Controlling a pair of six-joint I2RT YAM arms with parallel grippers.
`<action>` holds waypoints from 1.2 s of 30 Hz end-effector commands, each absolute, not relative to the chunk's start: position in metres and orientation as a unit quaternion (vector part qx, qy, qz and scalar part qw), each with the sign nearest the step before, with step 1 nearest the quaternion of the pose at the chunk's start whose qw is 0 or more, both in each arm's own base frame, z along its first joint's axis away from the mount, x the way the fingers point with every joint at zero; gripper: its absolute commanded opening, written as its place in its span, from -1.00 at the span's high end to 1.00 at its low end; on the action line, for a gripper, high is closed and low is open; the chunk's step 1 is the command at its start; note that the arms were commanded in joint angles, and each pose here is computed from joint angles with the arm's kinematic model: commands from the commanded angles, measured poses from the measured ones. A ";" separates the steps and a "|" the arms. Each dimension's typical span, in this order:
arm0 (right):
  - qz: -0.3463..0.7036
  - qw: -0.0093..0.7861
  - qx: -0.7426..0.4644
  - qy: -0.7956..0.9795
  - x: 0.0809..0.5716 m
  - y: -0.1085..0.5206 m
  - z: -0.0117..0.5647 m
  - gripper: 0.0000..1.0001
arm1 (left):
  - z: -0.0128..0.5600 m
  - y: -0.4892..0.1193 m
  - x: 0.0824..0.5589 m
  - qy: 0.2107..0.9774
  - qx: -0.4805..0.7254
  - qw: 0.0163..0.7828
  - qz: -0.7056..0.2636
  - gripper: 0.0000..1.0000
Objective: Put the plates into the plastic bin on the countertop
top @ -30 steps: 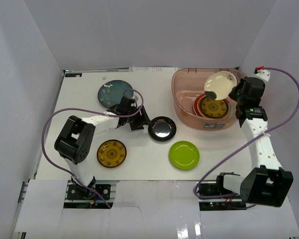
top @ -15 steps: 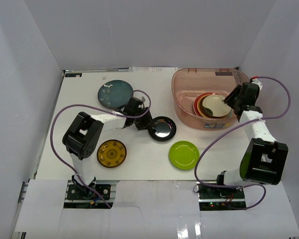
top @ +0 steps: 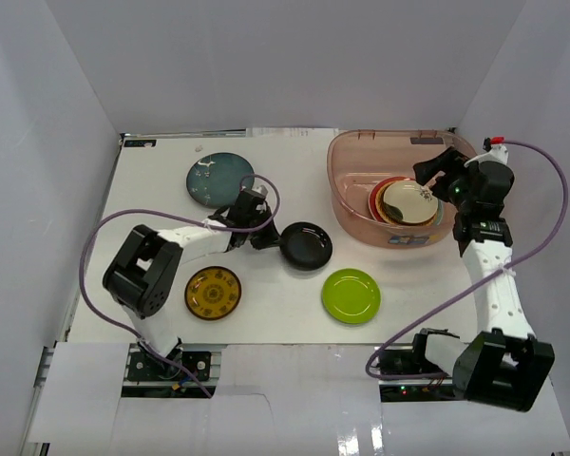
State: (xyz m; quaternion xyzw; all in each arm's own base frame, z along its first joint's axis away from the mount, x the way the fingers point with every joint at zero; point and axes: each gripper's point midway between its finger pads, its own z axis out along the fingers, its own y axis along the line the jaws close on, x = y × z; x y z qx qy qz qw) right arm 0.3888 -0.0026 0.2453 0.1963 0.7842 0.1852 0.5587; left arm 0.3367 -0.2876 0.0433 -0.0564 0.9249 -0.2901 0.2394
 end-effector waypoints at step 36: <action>0.377 0.685 -0.059 0.620 0.233 0.129 0.470 0.80 | 0.248 -0.548 0.459 0.778 -0.010 0.404 -0.481 1.00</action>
